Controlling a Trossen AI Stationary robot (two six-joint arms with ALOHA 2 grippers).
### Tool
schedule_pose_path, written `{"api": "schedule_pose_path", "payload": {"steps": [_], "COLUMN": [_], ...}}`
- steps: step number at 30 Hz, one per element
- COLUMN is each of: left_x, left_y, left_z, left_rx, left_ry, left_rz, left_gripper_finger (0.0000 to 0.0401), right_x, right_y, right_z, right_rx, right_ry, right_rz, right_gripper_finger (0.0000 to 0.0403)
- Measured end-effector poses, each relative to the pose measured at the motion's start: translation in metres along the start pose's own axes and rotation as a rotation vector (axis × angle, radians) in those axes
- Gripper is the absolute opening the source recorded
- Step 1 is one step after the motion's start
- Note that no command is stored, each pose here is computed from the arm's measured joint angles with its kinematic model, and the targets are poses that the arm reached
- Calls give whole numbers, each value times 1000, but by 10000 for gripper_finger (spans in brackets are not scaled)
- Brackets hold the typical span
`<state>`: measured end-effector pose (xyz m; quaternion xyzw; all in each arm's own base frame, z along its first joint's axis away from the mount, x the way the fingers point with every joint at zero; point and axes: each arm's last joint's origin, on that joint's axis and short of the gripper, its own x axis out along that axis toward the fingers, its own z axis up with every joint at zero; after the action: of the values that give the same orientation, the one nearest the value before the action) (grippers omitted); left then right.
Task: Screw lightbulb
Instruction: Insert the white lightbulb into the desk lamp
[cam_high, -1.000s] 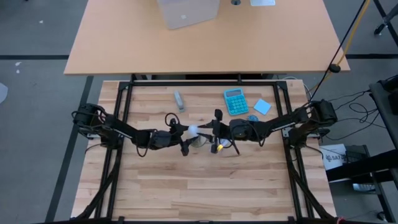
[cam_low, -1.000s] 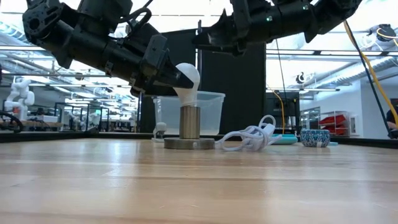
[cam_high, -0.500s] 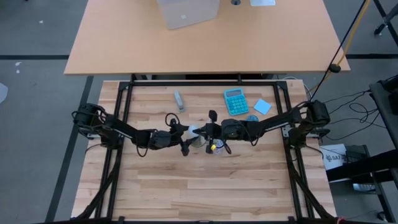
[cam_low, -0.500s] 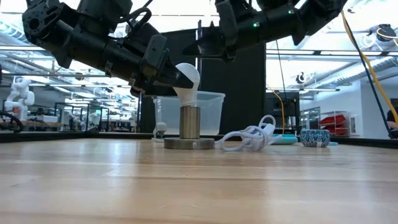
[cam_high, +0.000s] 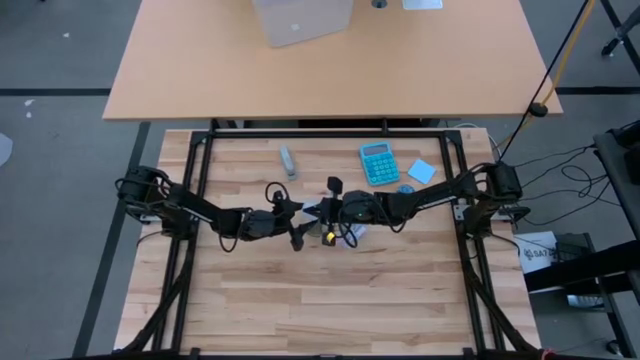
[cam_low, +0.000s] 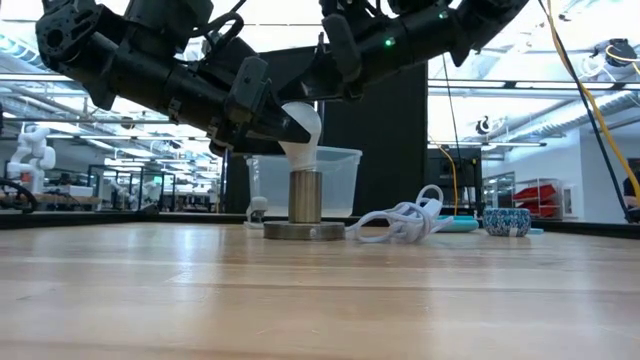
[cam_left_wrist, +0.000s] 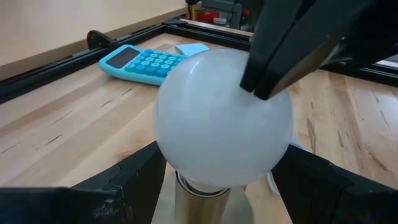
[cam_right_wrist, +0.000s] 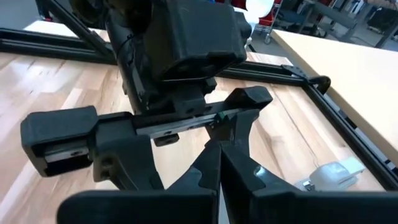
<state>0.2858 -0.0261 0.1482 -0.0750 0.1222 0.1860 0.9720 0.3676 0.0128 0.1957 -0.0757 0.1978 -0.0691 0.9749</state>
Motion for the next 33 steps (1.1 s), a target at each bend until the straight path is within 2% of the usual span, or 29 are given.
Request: {"api": "schedule_pose_path", "payload": {"steps": [14, 18, 33], "left_x": [0, 0, -2], "left_y": [-1, -1, -5], "left_z": [0, 0, -1], "left_rx": [23, 23, 40], "left_ry": [1, 1, 3], "left_rz": [-5, -6, -21], "left_gripper_finger": [280, 280, 280], "right_x": [-1, -2, -3], "right_y": [-1, -1, 5], "right_z": [-5, -7, -10], "right_rx": [83, 86, 121], "right_ry": [68, 98, 122], "right_rz": [-29, -76, -66], "right_gripper_finger": [0, 0, 0]}}
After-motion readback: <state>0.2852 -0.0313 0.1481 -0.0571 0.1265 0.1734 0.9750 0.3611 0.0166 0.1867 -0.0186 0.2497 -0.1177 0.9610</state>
